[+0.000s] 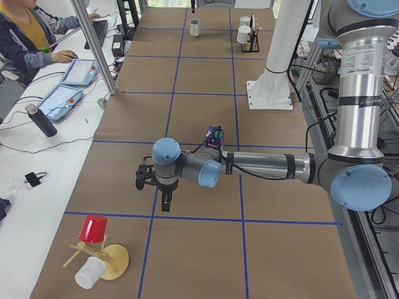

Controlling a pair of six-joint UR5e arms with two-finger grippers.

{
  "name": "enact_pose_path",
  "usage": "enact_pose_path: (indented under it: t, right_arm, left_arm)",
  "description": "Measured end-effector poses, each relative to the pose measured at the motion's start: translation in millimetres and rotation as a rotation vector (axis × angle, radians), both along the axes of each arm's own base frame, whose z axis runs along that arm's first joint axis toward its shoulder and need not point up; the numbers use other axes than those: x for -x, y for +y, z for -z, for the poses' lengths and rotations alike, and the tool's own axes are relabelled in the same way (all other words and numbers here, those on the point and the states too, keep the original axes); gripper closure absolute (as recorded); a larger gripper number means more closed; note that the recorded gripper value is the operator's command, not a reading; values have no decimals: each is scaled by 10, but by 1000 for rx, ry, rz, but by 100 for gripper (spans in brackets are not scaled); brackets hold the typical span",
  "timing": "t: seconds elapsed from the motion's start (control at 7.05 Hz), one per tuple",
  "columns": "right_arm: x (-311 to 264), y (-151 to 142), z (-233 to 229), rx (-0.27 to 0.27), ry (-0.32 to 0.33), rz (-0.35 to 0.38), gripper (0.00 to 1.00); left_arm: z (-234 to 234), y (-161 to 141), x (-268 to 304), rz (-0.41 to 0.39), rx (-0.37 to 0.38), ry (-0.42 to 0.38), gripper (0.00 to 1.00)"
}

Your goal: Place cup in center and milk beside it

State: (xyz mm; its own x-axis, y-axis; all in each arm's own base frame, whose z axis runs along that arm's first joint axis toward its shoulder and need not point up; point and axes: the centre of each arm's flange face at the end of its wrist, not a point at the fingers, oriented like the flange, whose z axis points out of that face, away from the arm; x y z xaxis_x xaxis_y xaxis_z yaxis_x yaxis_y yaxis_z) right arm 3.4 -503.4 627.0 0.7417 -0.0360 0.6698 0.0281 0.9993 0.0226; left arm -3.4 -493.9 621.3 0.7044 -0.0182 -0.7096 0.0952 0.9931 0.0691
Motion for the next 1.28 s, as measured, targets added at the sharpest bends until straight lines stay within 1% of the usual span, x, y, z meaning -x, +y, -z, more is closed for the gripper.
enact_pose_path:
  t: [0.57,0.85,1.28]
  right_arm:
    - [27,9,48,-16,-14,8,0]
    - [53,9,49,-24,-13,13,0]
    - [100,21,40,-64,-14,19,0]
  left_arm:
    - [-13,154,11,1,2,-3,2]
    - [-13,179,11,7,6,-5,2]
    - [-13,170,4,5,3,-3,2]
